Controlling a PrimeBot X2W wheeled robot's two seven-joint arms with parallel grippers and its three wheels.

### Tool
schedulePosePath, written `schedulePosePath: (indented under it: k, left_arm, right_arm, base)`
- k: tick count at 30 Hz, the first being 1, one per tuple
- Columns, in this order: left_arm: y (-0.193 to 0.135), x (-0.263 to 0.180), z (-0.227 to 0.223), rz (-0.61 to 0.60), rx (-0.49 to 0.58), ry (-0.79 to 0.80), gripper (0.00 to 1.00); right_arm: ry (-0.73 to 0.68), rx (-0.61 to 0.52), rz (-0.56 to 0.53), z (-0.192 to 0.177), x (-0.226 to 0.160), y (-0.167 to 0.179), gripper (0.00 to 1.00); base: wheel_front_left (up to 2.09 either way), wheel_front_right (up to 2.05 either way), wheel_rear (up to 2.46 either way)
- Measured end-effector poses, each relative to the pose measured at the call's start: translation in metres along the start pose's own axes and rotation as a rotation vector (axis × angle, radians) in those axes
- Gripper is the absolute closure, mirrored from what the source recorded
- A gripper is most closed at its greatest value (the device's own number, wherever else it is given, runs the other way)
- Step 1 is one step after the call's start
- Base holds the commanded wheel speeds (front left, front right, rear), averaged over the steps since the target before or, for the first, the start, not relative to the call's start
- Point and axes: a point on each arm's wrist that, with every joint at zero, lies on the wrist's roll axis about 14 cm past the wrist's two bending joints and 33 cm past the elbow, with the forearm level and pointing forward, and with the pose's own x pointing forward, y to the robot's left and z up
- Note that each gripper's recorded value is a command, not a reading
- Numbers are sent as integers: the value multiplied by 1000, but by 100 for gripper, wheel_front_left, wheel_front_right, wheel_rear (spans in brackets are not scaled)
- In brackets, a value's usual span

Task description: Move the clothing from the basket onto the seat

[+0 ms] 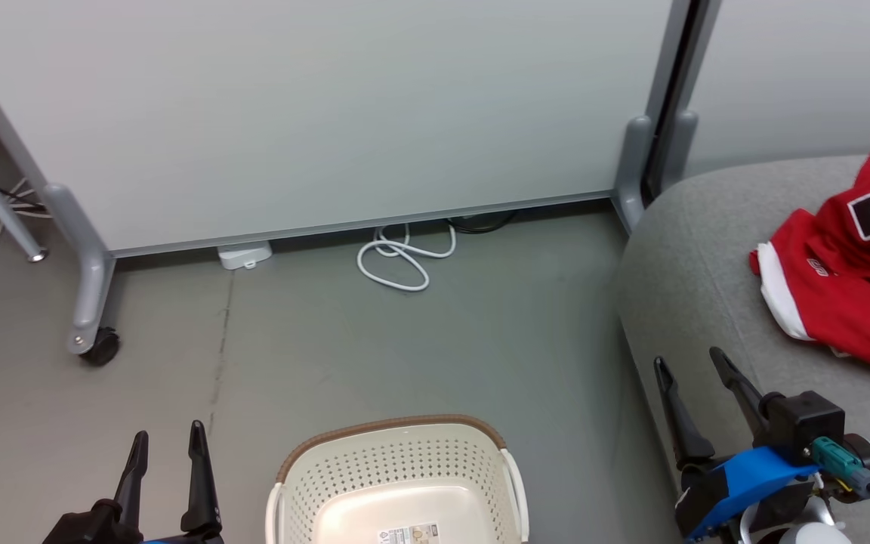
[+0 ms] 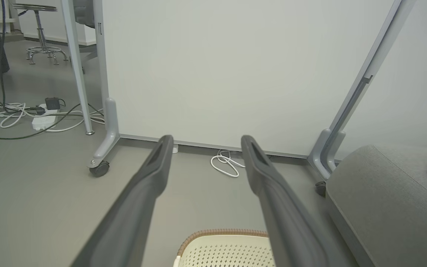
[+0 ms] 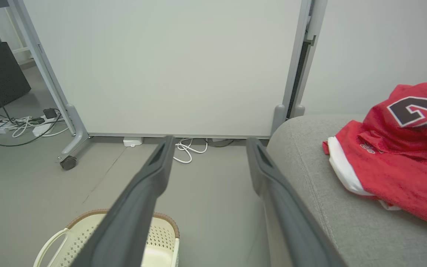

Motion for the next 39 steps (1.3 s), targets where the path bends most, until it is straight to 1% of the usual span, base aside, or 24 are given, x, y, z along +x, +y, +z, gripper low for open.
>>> schedulePosePath:
  k: [5, 12, 30, 39]
  left_arm:
    - [14, -10, 2, 47, 0, -7, 0]
    - [23, -17, 3, 75, -1, -12, 0]
    - [32, -9, -3, 69, 6, 19, 0]
    - [30, -9, -5, 62, 7, 26, 0]
  right_arm:
    - [0, -1, 45, -1, 4, 16, 0]
    - [3, 9, 81, -2, 5, 28, 0]
    - [20, 34, 84, -9, 3, 30, 0]
    - [24, 42, 87, -11, 3, 31, 0]
  base:
    - [0, 0, 0]
    - [0, 0, 0]
    - [0, 0, 0]
    - [0, 0, 0]
